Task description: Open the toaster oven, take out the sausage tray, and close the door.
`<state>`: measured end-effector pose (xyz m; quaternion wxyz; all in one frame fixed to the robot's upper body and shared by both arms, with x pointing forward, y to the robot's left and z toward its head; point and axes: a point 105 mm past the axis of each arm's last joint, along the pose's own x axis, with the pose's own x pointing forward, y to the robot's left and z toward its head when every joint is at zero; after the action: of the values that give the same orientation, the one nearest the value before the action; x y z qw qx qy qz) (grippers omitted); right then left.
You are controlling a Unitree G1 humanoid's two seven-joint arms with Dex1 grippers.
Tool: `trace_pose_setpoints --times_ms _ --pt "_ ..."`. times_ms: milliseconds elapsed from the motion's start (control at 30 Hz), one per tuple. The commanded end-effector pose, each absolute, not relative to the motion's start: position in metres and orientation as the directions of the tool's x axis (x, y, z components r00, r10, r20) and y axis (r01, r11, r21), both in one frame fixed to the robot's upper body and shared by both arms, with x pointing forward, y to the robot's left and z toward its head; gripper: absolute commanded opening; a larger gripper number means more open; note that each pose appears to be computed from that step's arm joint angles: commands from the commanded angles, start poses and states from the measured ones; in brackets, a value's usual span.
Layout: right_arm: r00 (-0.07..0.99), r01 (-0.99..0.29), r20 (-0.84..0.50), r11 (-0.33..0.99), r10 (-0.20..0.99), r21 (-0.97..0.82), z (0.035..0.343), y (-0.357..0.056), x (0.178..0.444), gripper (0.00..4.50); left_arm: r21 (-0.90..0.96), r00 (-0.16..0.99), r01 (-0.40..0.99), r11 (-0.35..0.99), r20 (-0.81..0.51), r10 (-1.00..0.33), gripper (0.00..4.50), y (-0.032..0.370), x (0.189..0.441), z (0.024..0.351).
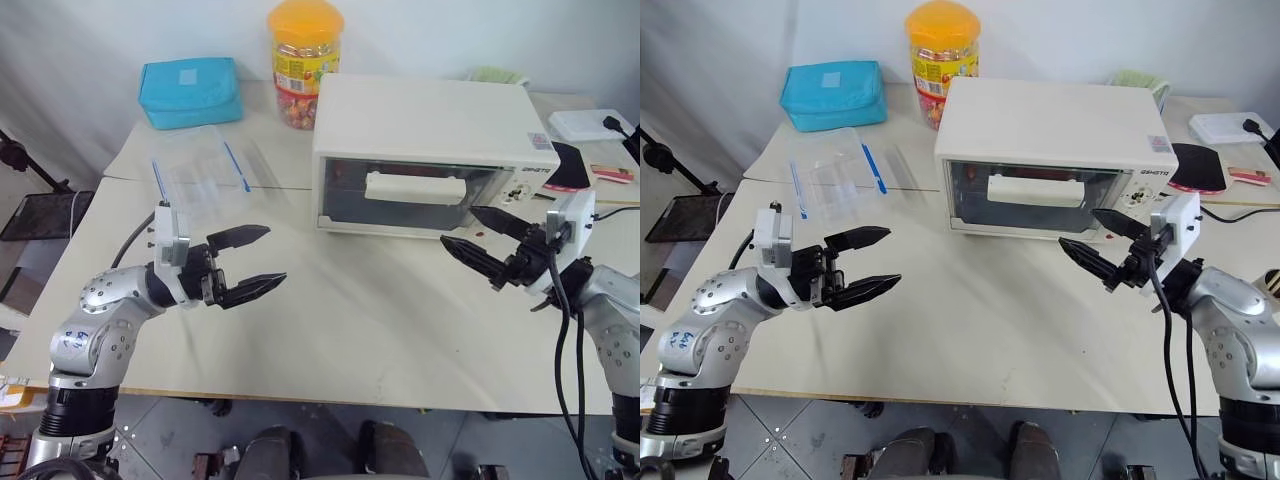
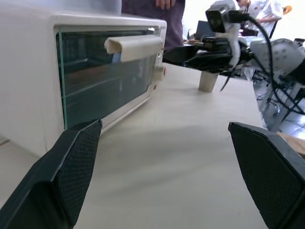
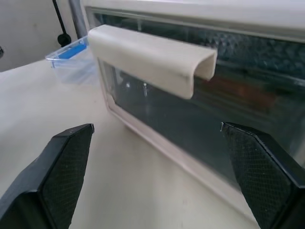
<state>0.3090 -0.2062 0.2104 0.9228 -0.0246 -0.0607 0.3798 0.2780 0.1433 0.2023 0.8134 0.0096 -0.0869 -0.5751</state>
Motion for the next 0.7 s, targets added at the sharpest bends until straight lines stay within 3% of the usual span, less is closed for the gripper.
trace_pose_setpoints --times_ms 33,333,533,633,700 --pt "0.684 -0.709 0.135 0.697 0.717 -0.111 0.221 -0.2 0.315 4.44 0.124 0.295 0.942 0.313 0.148 -0.944 4.5 0.138 0.274 0.208" --pt "0.551 -0.791 0.191 0.582 0.812 -0.189 0.239 -0.177 0.303 4.44 0.055 0.331 0.939 0.338 0.114 -0.937 4.5 0.137 0.273 0.193" --pt "0.479 -0.843 0.029 0.469 0.877 -0.266 0.203 -0.171 0.275 4.44 0.009 0.466 0.883 0.469 0.104 -0.879 4.5 0.148 0.3 0.189" --pt "0.481 -0.839 -0.036 0.448 0.876 -0.308 0.186 -0.175 0.267 4.5 0.027 0.503 0.859 0.511 0.13 -0.854 3.96 0.148 0.322 0.197" --pt "0.488 -0.83 -0.056 0.443 0.871 -0.337 0.179 -0.177 0.266 4.5 0.026 0.496 0.862 0.506 0.158 -0.854 3.33 0.14 0.334 0.204"
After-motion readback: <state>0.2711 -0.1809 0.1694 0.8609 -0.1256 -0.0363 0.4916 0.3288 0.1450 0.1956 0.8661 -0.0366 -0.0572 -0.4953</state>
